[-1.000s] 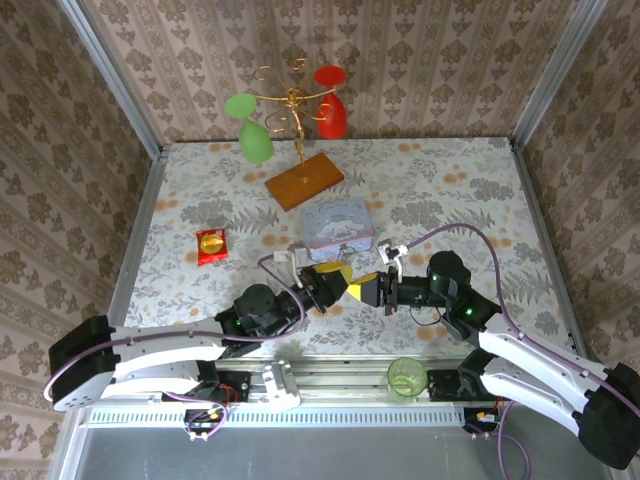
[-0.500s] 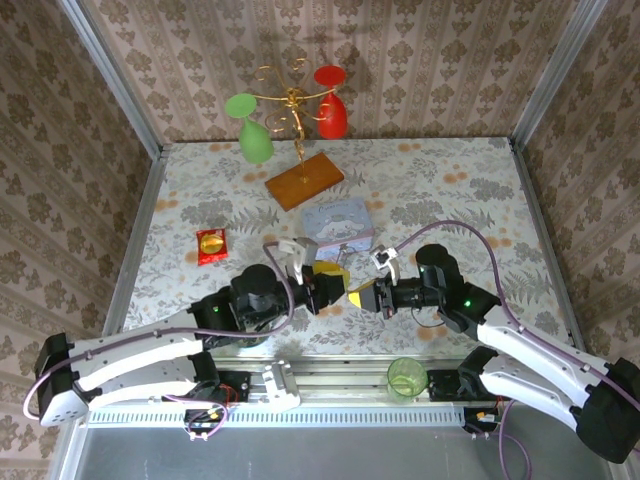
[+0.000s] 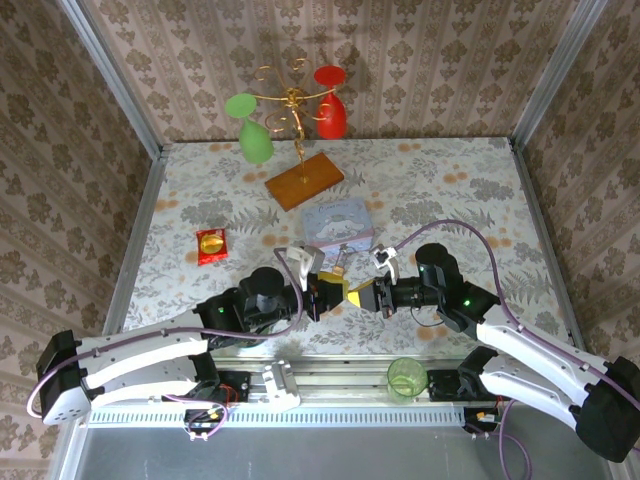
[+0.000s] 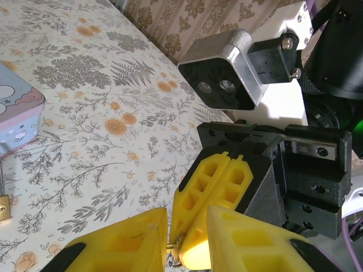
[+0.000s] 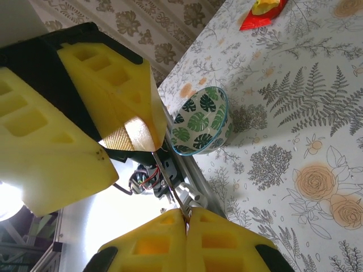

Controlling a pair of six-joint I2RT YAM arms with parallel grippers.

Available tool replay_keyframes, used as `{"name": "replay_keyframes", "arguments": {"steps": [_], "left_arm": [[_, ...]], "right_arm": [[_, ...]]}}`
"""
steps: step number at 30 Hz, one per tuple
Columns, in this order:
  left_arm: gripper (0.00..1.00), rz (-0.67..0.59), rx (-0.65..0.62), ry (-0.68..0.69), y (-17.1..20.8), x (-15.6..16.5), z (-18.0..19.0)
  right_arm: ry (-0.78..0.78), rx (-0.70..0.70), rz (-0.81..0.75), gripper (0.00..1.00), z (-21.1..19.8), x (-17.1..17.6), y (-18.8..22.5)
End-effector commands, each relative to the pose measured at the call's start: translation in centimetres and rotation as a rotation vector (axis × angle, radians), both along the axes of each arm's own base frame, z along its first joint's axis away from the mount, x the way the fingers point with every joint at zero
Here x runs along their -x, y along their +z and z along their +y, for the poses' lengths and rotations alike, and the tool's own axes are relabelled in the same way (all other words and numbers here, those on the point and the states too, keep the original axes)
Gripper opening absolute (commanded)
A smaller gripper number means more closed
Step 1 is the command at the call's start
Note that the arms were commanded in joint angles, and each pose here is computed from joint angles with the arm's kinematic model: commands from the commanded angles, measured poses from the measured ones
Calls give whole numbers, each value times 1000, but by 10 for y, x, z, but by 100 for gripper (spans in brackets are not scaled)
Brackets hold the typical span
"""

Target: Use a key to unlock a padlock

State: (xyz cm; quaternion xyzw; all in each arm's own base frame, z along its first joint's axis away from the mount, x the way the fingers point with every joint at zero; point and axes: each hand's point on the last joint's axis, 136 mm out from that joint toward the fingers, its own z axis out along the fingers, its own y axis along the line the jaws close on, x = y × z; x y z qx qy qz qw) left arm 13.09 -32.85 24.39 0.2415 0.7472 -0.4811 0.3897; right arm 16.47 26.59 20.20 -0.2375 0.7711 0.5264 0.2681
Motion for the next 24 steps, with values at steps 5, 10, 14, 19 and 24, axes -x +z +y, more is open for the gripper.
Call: {"name": "replay_keyframes", "arguments": {"steps": [5,10,14,19,24], "left_arm": [[31,21,31,-1,-4,-3,0],[35,42,36,39,-12,-9,6],[32,59,69,40,-11,-9,5],[28,50,129,16,1,-7,0],[17,49,158,21,9,-8,0]], "right_arm": [[34,-61,-31,0,6,3,19],[41,-69,-27,0,6,5,19],[32,-66,-17,0,5,4,14],[35,-60,-15,0,6,4,12],[31,-61,-19,0,5,4,12]]}}
